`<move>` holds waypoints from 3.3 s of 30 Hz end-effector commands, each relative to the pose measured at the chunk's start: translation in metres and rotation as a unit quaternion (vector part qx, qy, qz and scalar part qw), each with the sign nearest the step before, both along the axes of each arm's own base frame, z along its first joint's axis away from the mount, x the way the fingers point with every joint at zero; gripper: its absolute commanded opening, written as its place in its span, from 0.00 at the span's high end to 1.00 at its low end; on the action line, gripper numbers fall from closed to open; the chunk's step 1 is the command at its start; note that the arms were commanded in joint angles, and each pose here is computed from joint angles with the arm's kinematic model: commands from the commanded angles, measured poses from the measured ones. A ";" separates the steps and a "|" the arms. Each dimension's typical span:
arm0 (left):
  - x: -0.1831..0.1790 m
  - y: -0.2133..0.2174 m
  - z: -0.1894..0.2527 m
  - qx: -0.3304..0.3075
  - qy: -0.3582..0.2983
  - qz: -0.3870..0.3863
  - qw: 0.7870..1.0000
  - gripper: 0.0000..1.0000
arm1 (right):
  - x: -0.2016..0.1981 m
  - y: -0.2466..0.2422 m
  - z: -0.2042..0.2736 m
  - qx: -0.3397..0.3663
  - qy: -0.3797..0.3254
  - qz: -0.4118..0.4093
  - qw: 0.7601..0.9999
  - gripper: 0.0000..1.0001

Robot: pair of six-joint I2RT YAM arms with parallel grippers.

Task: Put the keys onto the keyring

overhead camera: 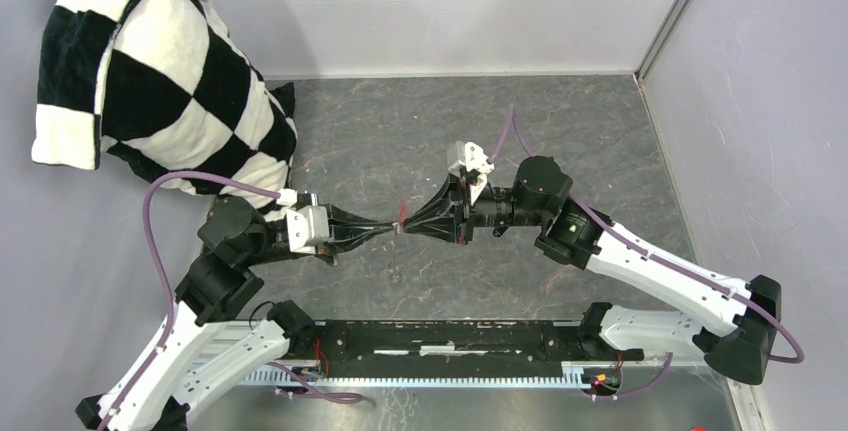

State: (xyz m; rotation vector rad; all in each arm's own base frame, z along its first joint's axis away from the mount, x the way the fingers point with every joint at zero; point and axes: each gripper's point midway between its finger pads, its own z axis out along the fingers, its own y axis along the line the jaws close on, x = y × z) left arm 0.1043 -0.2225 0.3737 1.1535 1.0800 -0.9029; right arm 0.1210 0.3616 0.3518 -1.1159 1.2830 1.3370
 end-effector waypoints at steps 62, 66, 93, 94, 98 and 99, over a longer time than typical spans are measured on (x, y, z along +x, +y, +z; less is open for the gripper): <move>0.022 0.003 -0.046 0.150 -0.053 0.001 0.987 0.67 | 0.018 -0.001 -0.004 -0.185 -0.108 0.000 0.977 0.99; 0.027 0.001 -0.046 0.162 -0.060 -0.002 0.985 0.79 | 0.014 0.003 -0.011 -0.237 -0.123 0.001 0.964 0.99; 0.028 -0.006 -0.044 0.136 -0.051 -0.004 0.989 0.98 | 0.002 0.020 0.024 -0.153 -0.126 -0.034 0.980 0.76; 0.028 -0.005 -0.039 0.118 -0.057 0.004 0.991 0.98 | 0.003 0.014 0.030 -0.130 -0.127 -0.043 0.982 0.72; 0.016 -0.005 -0.012 0.048 -0.059 0.004 0.997 0.98 | 0.012 -0.014 0.048 -0.057 -0.125 -0.075 0.988 0.64; 0.012 -0.006 -0.008 0.039 -0.050 -0.003 0.998 0.98 | 0.014 -0.019 0.047 -0.045 -0.122 -0.081 0.988 0.62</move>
